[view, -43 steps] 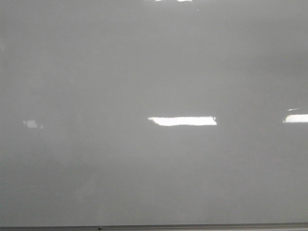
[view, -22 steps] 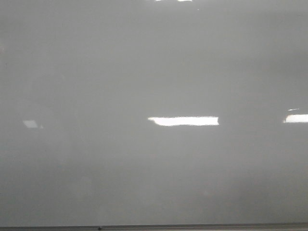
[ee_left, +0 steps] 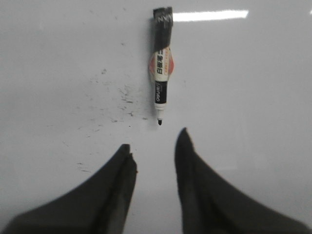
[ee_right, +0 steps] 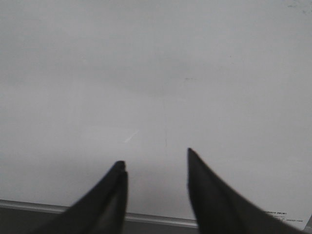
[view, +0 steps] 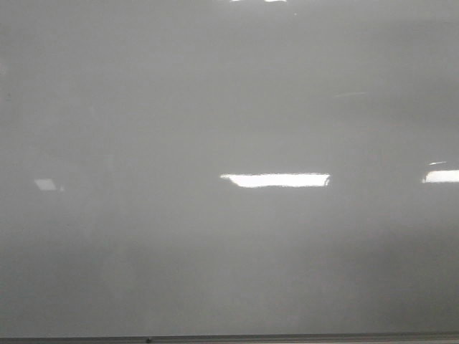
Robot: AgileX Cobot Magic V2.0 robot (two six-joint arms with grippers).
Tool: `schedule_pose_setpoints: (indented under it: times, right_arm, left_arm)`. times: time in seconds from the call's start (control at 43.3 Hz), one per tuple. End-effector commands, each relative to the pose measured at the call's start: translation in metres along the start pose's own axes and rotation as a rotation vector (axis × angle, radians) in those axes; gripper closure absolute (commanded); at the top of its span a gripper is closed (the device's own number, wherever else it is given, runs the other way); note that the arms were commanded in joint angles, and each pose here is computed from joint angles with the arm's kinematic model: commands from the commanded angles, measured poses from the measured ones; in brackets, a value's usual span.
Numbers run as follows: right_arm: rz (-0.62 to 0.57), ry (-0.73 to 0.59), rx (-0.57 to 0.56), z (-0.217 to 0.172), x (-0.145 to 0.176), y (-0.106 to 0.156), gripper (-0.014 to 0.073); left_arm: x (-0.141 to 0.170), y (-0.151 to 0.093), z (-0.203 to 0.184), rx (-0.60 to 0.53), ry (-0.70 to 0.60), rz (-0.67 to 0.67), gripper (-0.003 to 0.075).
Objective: Write number 7 on whiteboard
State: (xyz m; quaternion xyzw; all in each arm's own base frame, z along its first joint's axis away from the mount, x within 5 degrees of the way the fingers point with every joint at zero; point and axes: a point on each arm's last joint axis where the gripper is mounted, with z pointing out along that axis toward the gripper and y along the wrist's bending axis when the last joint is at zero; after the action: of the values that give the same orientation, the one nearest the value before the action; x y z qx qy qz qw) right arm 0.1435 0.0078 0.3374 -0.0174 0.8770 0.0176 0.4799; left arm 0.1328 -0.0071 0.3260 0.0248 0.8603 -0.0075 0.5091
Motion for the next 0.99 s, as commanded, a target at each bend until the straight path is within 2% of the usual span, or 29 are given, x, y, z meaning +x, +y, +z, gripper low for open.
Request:
schedule_pose_setpoints:
  times: [0.0, 0.092, 0.323, 0.646, 0.969]
  right_arm:
    - [-0.026, -0.09, 0.001, -0.005, -0.015, 0.0, 0.0011]
    - [-0.041, -0.089, 0.002, -0.005, -0.015, 0.0, 0.0001]
    - [-0.041, -0.084, 0.002, -0.004, -0.015, 0.0, 0.0003]
    - [-0.041, -0.09, 0.002, -0.003, -0.016, 0.0, 0.0003]
    - [-0.041, -0.09, 0.002, -0.003, -0.016, 0.0, 0.0003]
  left_arm:
    - [-0.022, -0.001, 0.005, 0.005, -0.042, 0.008, 0.0283]
    - [-0.028, -0.001, 0.02, -0.002, 0.055, 0.007, 0.0214]
    - [-0.049, -0.002, 0.062, -0.003, 0.138, 0.008, 0.0217]
    - [-0.055, -0.004, 0.12, 0.006, 0.133, 0.01, 0.0231]
    - [-0.05, -0.005, 0.153, 0.012, 0.111, 0.01, 0.0232]
